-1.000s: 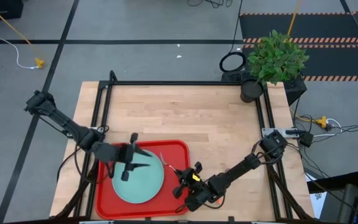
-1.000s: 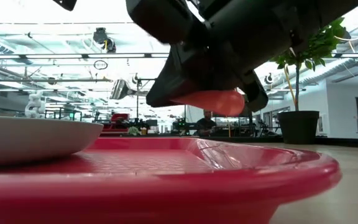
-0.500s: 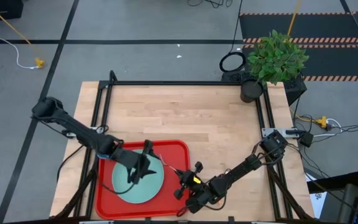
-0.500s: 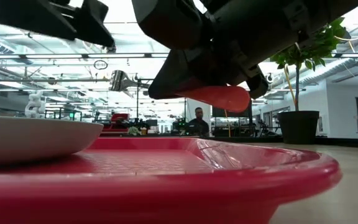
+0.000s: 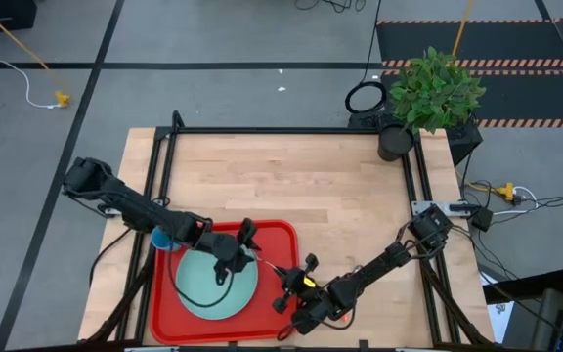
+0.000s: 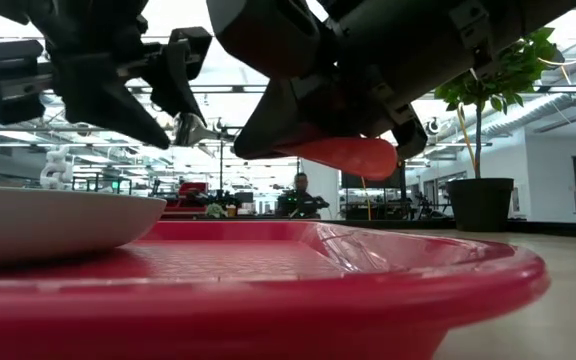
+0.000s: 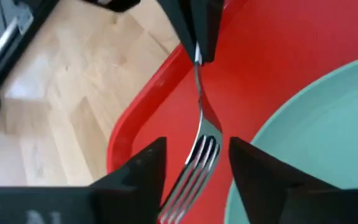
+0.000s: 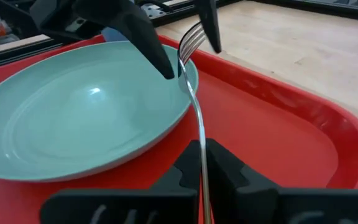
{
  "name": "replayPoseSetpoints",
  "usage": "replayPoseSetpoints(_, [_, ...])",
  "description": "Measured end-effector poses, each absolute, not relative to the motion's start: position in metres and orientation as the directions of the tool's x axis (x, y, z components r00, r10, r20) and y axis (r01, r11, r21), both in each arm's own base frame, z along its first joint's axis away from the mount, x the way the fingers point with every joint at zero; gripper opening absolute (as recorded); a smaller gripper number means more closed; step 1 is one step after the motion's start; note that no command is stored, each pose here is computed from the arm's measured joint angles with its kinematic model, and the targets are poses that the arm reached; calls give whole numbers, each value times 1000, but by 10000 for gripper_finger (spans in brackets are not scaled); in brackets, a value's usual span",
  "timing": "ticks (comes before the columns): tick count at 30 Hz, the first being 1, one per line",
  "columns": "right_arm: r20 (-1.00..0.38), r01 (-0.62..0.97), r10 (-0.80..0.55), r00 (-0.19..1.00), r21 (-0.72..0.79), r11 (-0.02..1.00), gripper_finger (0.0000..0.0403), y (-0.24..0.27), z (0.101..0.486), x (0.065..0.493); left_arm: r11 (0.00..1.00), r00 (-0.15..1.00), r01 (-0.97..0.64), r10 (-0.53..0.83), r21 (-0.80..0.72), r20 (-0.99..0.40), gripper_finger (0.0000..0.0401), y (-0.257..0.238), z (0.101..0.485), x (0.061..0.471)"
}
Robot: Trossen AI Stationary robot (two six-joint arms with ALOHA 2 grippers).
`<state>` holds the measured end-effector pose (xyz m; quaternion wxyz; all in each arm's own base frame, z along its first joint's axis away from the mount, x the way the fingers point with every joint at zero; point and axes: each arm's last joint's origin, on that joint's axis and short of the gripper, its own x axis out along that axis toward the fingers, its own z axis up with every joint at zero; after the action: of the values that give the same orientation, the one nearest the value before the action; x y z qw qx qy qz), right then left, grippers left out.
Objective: Pick and place plate/cup/fork/spoon on tray
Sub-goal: Put the orange fork on the tray
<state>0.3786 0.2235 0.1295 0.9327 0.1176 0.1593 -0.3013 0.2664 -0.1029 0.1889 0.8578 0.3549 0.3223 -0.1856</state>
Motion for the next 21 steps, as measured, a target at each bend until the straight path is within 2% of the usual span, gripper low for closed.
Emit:
replayPoseSetpoints(11, [-366,591,-515,775,134,795,2,224,130,380,601,727,587,-97,542,-680,42,-108,191,263])
replayPoseSetpoints(16, [-371,585,-501,782,157,796,16,223,131,382,531,717,627,-108,570,-688,16,-112,190,260])
replayPoseSetpoints(21, [-399,564,-447,801,252,786,47,221,136,385,429,715,664,-123,613,-688,12,-120,190,257])
